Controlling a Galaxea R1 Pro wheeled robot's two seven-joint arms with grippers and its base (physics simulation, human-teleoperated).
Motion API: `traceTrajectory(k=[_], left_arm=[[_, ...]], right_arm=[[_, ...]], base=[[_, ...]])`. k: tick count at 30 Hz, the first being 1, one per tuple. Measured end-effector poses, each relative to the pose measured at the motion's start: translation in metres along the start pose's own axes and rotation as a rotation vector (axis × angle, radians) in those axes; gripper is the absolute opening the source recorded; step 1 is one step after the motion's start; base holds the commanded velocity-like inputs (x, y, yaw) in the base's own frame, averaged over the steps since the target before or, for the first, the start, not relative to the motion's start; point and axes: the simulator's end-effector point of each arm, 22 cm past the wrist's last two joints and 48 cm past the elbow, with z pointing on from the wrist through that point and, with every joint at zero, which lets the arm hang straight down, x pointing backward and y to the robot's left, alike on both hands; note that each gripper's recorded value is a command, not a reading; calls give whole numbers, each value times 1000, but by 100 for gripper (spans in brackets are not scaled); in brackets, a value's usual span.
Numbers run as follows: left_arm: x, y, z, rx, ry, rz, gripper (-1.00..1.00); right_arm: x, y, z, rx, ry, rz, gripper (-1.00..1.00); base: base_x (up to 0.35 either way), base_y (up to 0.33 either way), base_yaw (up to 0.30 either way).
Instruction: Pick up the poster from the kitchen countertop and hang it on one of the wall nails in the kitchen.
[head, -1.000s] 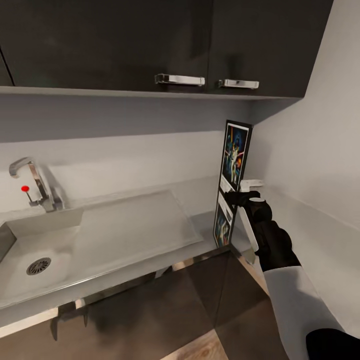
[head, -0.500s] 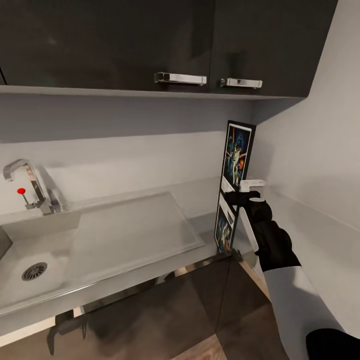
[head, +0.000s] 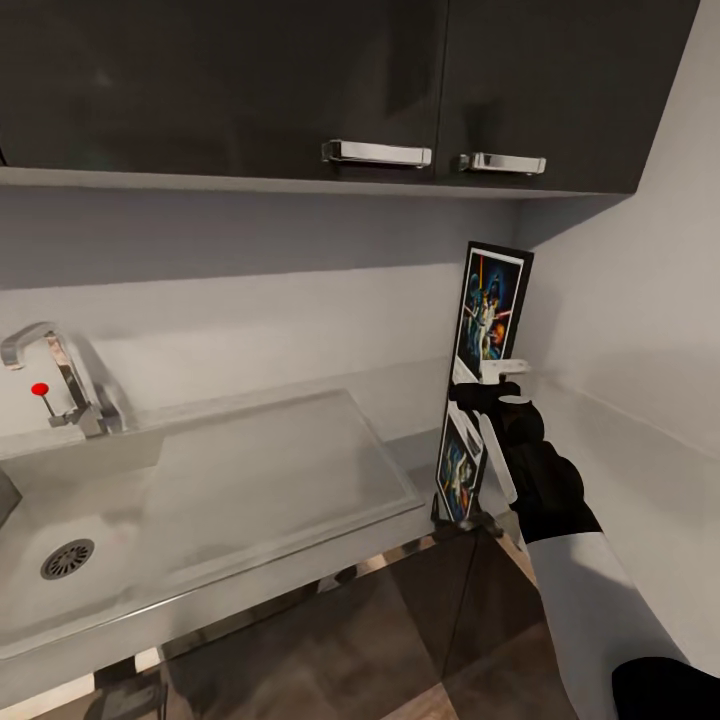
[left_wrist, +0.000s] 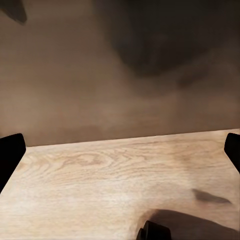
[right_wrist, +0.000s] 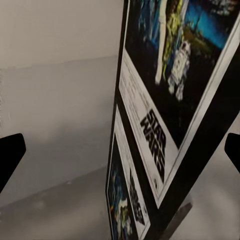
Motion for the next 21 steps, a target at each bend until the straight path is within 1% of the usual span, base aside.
traceTrajectory(k=[5,7,8,10,21], left_arm=[[0,0,0,0,0,0,100],[0,0,0,0,0,0,100],[0,0,0,0,0,0,100],[0,0,0,0,0,0,100],[-3,-1,0,2,-9,-2,100]], right_arm=[[0,-1,0,1,0,1,100],[1,-4,1,6,2,8,100],[4,-21,3,30,12,49,100],[4,-23,3,32,14,57,100],[-1,-25,-1,34,5,60,100]], base=[[3,2,0],[0,0,0],[0,0,0],[0,0,-31],[0,0,-152]])
